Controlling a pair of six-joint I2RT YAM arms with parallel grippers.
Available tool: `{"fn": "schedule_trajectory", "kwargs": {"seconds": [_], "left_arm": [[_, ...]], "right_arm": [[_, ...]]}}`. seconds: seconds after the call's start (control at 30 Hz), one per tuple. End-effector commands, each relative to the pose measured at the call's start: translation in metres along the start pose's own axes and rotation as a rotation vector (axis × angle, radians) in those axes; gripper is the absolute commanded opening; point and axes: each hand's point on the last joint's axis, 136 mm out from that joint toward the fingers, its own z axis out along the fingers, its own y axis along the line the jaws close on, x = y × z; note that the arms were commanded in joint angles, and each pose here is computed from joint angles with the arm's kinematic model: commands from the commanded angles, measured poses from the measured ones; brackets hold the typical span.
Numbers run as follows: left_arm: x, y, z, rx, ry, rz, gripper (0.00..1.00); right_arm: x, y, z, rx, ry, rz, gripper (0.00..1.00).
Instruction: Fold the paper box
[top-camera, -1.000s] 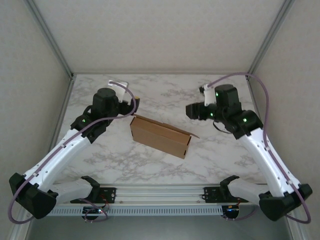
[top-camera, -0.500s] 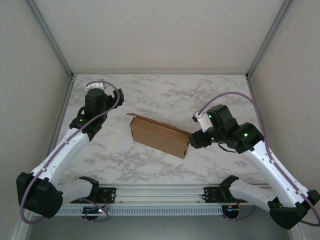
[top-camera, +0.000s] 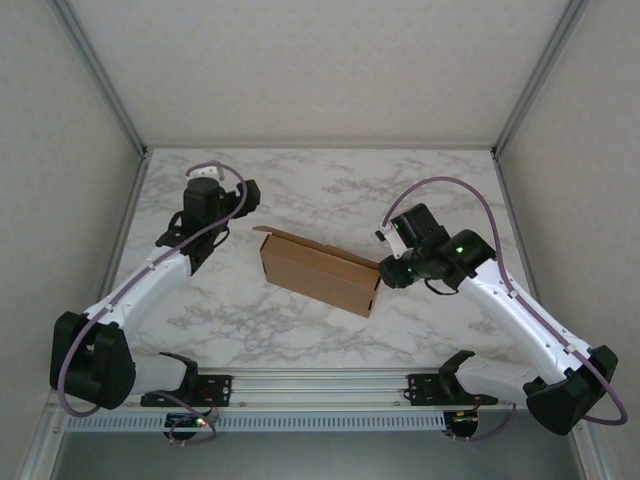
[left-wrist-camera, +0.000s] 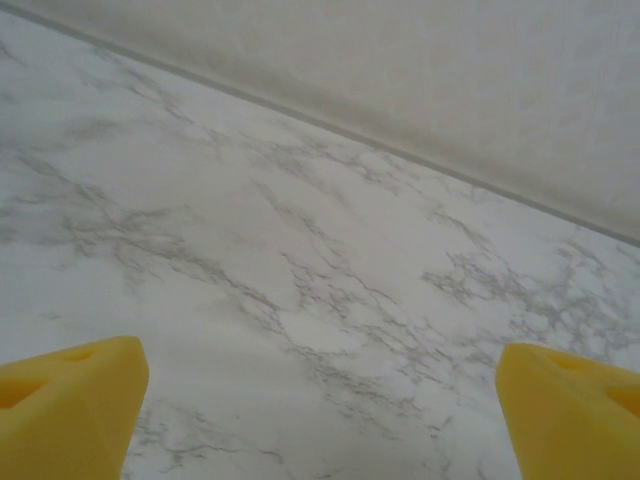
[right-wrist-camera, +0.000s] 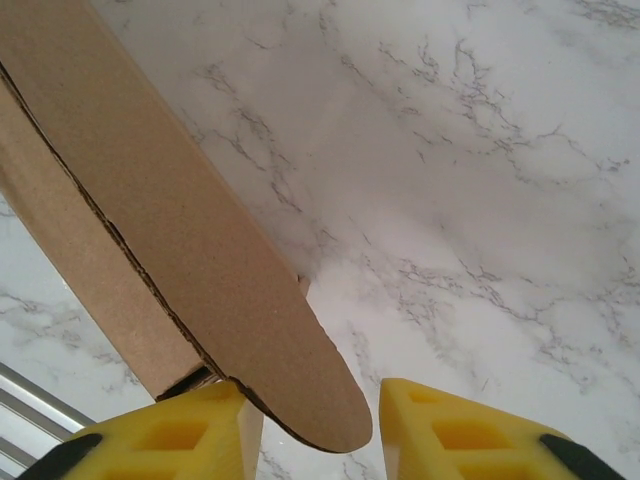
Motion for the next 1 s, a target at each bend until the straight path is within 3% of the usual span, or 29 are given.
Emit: {"fn": "schedule_trajectory", "kwargs": {"seconds": [0.0,0.33,0.63,0.97], "left_arm": [[0.000,-0.013,0.006,0.085,0.010,-0.063,0.88],[0.025,-0.028,0.008,0.203,0.103,-0.126,0.78],[0.040,-0.030,-0.023,0.269,0.117,-0.215,0.75],[0.058,-0.032,-0.056,0.326,0.133,-0.243,0.73]], "right_arm": [[0.005,0.001,0.005,0.004,0.030,0.011,0.32],[-0.002,0.001,0.007,0.007,0.020,0.039,0.16],[-0.020,0.006,0.006,-0.016,0.000,0.163,0.08],[-0.043,0.006,0.003,-0.024,-0.124,0.096,0.01]]}}
